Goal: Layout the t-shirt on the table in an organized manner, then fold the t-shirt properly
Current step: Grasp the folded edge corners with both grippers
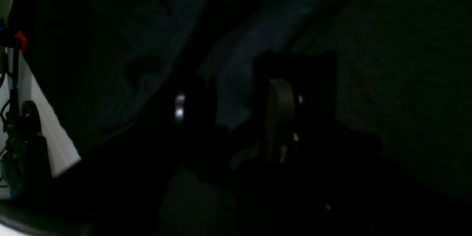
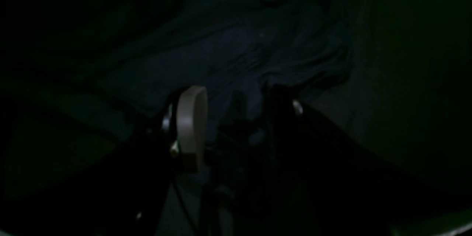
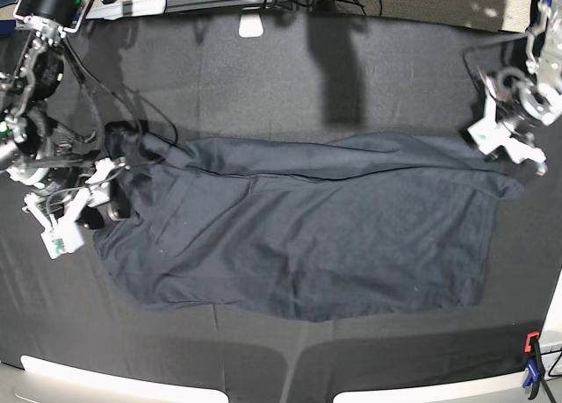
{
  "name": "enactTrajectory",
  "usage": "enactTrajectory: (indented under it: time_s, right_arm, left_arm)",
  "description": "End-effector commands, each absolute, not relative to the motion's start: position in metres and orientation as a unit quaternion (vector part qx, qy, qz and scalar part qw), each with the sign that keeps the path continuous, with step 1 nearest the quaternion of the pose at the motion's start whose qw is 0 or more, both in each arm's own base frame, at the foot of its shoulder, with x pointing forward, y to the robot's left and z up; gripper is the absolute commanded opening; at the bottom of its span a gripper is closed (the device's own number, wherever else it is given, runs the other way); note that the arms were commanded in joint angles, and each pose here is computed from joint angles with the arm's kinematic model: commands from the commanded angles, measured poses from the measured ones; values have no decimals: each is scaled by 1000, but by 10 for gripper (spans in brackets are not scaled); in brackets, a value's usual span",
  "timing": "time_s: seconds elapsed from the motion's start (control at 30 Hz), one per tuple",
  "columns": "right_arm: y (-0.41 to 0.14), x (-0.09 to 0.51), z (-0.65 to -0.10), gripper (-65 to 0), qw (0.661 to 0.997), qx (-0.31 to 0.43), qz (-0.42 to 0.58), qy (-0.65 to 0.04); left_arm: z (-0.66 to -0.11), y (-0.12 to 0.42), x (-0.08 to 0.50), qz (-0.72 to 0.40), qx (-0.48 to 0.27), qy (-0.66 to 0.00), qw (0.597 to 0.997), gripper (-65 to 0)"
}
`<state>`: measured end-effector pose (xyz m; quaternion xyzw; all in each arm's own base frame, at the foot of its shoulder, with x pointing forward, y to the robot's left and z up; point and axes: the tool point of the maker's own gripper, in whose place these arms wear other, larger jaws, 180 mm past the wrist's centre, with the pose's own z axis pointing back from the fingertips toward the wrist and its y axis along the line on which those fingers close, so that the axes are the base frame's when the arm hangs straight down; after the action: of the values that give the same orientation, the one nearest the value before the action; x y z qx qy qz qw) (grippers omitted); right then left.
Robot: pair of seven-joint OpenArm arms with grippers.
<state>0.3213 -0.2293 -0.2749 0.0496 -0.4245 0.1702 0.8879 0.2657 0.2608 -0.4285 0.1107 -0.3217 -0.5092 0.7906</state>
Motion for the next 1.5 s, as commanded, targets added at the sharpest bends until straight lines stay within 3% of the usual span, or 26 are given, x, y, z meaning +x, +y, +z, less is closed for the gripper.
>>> enactTrajectory:
  time_s: [0.0,0.17,0.43,0.77,1.0,1.1,1.23,1.47]
  right_arm:
    - [-230,328,-258,-374,874,48,175,-450]
    - [-231,326,-260,-375,878,47,176,-444]
    - [-226,287,-260,-405,877,7,240,-416]
    - [-221,240,-282,-404,873,-36,316,-369]
    - [-208,240,-342,-404,851,-76,406,-323]
    - [-212,243,-365,-404,834,-126,439,-310]
    - [-228,250,-383,-404,831,-186,439,-288]
    - [-244,269,-392,-405,836,-210,425,-277]
  left_arm:
    - [-425,274,271,-513,129,-312,789,-409]
    - [-427,280,269,-512,131,-305,792,-419]
    - [-429,280,268,-514,127,-300,794,-645]
    - [-428,279,268,-513,127,-302,794,-650]
    - [-428,279,268,-513,127,-301,794,-650]
    - [-428,280,268,-513,127,-301,794,-650]
    - [-428,280,268,-513,127,-302,794,-650]
    - [-428,280,268,-513,127,-302,794,-650]
